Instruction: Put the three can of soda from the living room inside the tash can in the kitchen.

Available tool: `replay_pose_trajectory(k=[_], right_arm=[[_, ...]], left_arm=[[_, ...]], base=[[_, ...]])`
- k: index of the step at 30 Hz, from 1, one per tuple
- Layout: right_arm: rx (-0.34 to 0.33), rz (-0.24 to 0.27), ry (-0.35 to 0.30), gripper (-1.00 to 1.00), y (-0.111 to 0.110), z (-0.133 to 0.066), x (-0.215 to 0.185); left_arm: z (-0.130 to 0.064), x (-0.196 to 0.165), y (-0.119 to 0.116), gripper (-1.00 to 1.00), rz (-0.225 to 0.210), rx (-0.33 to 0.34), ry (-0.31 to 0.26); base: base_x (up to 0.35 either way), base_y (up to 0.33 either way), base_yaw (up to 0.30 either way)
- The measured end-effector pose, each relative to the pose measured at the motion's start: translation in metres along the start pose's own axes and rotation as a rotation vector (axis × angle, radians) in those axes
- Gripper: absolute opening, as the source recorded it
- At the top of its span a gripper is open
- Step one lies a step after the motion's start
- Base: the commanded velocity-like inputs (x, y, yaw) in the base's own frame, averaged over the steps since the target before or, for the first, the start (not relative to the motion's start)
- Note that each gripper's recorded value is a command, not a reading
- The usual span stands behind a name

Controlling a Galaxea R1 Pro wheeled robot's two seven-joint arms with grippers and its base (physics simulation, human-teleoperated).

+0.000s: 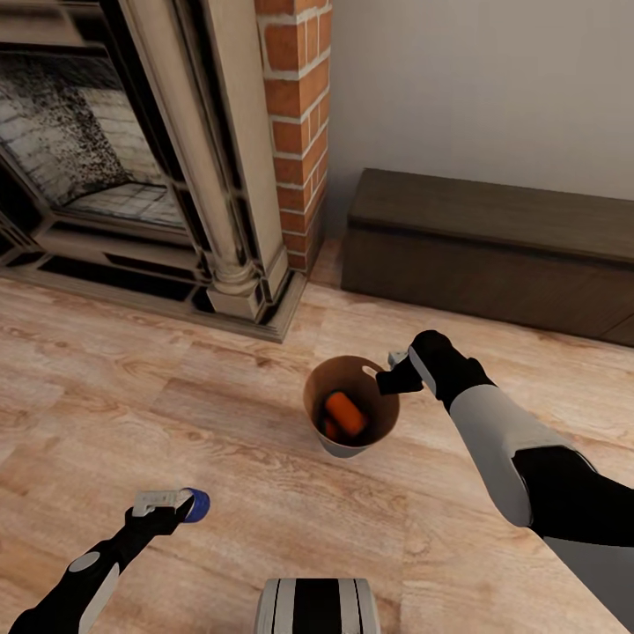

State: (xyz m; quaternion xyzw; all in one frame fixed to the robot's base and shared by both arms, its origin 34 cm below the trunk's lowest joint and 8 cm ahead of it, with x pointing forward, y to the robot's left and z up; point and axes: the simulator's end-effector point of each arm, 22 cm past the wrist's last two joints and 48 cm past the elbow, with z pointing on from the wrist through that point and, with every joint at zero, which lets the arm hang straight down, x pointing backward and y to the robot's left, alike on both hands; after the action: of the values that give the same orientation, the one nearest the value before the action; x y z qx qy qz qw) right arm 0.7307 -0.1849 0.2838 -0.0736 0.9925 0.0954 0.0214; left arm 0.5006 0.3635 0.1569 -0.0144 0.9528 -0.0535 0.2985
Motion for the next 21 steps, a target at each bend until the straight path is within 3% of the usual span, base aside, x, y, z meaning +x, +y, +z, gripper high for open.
replay_pose_trajectory(k=[13,21], right_arm=[[-0.004,0.006,0.036,-1.0,-0.004,0.029,0.012],[-0.002,0.005,0.037,-1.0,-0.004,0.029,0.012]], left_arm=[[0.009,0.025,0.002,1.0,-0.002,-0.001,0.04],[0.009,0.024,0.001,1.0,-0.002,0.005,0.037]], base=[[0.0,0.0,0.0],[0.0,0.0,0.0]])
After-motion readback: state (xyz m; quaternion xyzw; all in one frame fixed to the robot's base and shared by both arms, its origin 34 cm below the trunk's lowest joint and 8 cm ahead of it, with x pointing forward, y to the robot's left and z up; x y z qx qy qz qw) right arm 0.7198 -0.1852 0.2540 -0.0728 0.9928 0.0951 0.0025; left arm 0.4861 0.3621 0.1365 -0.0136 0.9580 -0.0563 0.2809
